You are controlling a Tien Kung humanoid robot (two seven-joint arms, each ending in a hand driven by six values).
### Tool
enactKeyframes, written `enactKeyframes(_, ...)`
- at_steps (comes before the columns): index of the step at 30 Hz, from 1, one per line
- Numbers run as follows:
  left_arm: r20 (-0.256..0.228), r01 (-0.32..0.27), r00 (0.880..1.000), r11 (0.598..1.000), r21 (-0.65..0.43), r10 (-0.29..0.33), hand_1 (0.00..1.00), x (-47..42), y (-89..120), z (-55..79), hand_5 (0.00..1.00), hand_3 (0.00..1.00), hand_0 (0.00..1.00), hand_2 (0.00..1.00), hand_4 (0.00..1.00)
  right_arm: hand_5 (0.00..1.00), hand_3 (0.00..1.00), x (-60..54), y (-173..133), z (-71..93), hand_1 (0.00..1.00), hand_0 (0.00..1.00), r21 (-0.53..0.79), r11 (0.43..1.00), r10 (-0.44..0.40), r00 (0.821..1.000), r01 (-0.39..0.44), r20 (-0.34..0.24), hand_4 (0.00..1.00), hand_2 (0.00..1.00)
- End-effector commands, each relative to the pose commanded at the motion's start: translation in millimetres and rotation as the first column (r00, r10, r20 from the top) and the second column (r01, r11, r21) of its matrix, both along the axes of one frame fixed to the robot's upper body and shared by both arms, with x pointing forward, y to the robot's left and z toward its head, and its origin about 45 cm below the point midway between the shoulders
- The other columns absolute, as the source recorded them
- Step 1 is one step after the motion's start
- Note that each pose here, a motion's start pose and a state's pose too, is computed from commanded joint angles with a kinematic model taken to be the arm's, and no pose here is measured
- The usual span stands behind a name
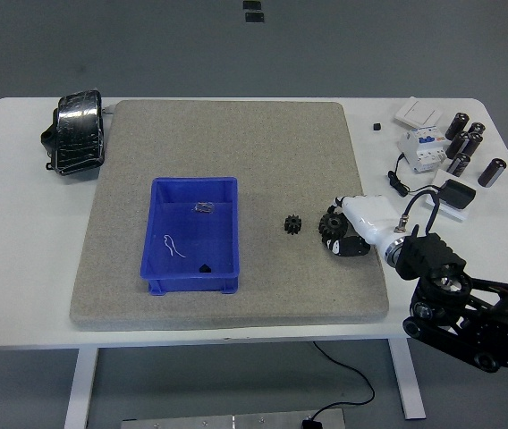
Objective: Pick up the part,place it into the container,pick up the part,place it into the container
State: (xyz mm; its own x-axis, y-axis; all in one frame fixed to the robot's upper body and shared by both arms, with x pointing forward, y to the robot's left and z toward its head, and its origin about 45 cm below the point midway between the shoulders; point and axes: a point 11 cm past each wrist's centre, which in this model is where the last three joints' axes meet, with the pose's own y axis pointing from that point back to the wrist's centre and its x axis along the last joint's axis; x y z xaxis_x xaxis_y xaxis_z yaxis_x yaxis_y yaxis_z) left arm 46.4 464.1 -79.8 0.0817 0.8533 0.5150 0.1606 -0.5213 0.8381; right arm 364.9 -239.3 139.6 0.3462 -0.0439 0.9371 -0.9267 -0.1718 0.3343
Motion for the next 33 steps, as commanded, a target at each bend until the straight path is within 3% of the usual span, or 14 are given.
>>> enactKeyframes(7,0.002,-0.001,1.000,1.000,0.000,0.001,0.645,0.1,-0.2,-0.1,0.627,0.576,0.661,0.623,0.673,0.002,0.486,2.7,2.6,12.1,0.503,0.338,0.034,0.999,0.000,0.999,-0.001,0.046,0.431,0.421)
enactKeyframes(12,-0.002,-0.003,1.000,1.000,-0.001,0.003,0.645,-1.4,-0.8,-0.5,0.627,0.576,0.661,0.623,0.673,0.002,0.486,4.9,19.9,40.3,0.503,0.338,0.083,0.996,0.024,0.991,-0.035,0.132,0.431,0.421)
enactKeyframes(18,-0.010,-0.005,1.000,1.000,-0.004,0.005,0.645,-5.0,-2.3,-1.5,0.639,0.574,0.661,0.622,0.674,0.002,0.482,5.6,60.6,81.9,0.504,0.338,0.177,0.978,0.068,0.969,-0.112,0.238,0.426,0.413)
enactKeyframes(22,-0.018,-0.004,1.000,1.000,-0.006,0.004,0.644,-7.6,-3.0,-1.9,0.656,0.575,0.661,0.622,0.681,0.002,0.497,4.8,91.1,99.5,0.510,0.345,0.248,0.953,0.098,0.953,-0.173,0.288,0.443,0.419)
enactKeyframes(28,-0.029,0.000,1.000,1.000,-0.010,-0.001,0.645,-10.2,-4.5,-2.7,0.660,0.576,0.661,0.622,0.681,0.002,0.528,-3.0,125.5,104.8,0.524,0.387,0.338,0.907,0.151,0.944,-0.250,0.292,0.483,0.464)
enactKeyframes(33,-0.030,0.001,1.000,1.000,-0.007,-0.002,0.645,-10.0,-3.4,-2.1,0.661,0.574,0.661,0.622,0.683,0.002,0.560,-10.1,143.7,100.8,0.546,0.410,0.420,0.862,0.203,0.952,-0.285,0.229,0.514,0.510)
